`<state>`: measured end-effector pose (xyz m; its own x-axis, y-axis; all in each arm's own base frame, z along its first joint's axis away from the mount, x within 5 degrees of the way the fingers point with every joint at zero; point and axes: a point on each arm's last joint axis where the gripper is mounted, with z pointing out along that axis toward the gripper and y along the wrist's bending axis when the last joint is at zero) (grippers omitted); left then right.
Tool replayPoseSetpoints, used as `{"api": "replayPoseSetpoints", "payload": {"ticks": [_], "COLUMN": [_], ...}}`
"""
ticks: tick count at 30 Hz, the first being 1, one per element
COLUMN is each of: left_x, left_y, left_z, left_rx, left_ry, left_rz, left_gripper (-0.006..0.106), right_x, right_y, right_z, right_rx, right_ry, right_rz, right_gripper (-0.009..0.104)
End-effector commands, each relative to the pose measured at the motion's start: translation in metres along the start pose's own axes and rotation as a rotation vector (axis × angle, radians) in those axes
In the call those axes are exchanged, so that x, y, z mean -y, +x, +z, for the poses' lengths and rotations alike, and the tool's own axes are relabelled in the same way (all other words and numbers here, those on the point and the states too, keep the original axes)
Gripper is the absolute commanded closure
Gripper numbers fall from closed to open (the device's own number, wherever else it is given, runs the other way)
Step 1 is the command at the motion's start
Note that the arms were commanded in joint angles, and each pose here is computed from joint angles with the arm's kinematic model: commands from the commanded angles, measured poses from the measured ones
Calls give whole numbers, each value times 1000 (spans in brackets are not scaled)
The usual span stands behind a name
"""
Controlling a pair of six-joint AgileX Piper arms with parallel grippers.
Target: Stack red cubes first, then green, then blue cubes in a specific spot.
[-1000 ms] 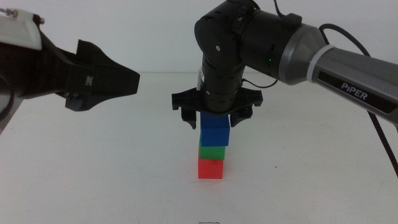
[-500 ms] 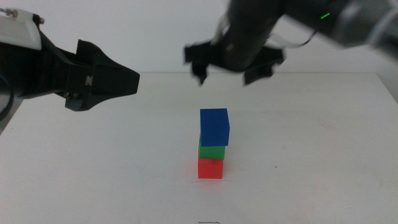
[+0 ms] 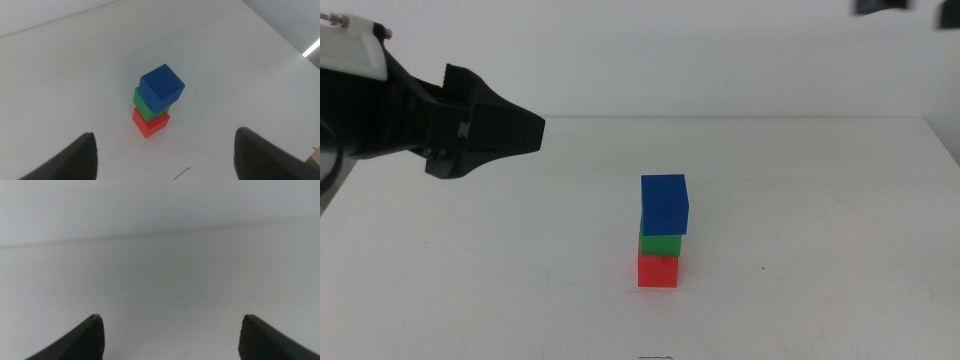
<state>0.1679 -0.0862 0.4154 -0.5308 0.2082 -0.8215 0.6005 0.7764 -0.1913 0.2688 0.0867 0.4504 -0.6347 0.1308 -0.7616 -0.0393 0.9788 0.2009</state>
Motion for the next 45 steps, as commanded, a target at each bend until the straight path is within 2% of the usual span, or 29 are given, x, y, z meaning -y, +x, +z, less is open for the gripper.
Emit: {"api": "replayPoseSetpoints", "payload": {"ticks": [1,9,16,24,30,32,34,38,41,45], "left_x": [5,5,5,5,-20,-29,-38,-53,-60,-60], "left_y": [-11,-11,-11,-11,-18,-15,-11,-3,1,2], "left_z": [-9,-9,-9,-9,-22,-29,-36,-45,-51,-53], "left_rx": [90,90,90,90,406,507,572,591,582,583], "left_ry": [11,11,11,11,-297,-415,-485,-554,-607,-615], "left_rz": [-17,-17,-17,-17,-33,28,-3,-162,-187,-189], "left_gripper": [7,7,7,7,7,7,7,7,7,7], "right_x": [18,66,69,69,69,69,69,69,69,69], "right_y": [-9,-1,-5,-5,-5,-5,-5,-5,-5,-5], "right_z": [-31,-53,-58,-58,-58,-58,-58,-58,-58,-58], "right_rx": [175,258,331,332,333,333,333,333,333,333], "right_ry": [-35,52,41,36,36,36,36,37,37,37], "right_rz": [-67,-45,-31,-25,-25,-25,-25,-26,-26,-26], "right_gripper": [12,12,12,12,12,12,12,12,12,13]}}
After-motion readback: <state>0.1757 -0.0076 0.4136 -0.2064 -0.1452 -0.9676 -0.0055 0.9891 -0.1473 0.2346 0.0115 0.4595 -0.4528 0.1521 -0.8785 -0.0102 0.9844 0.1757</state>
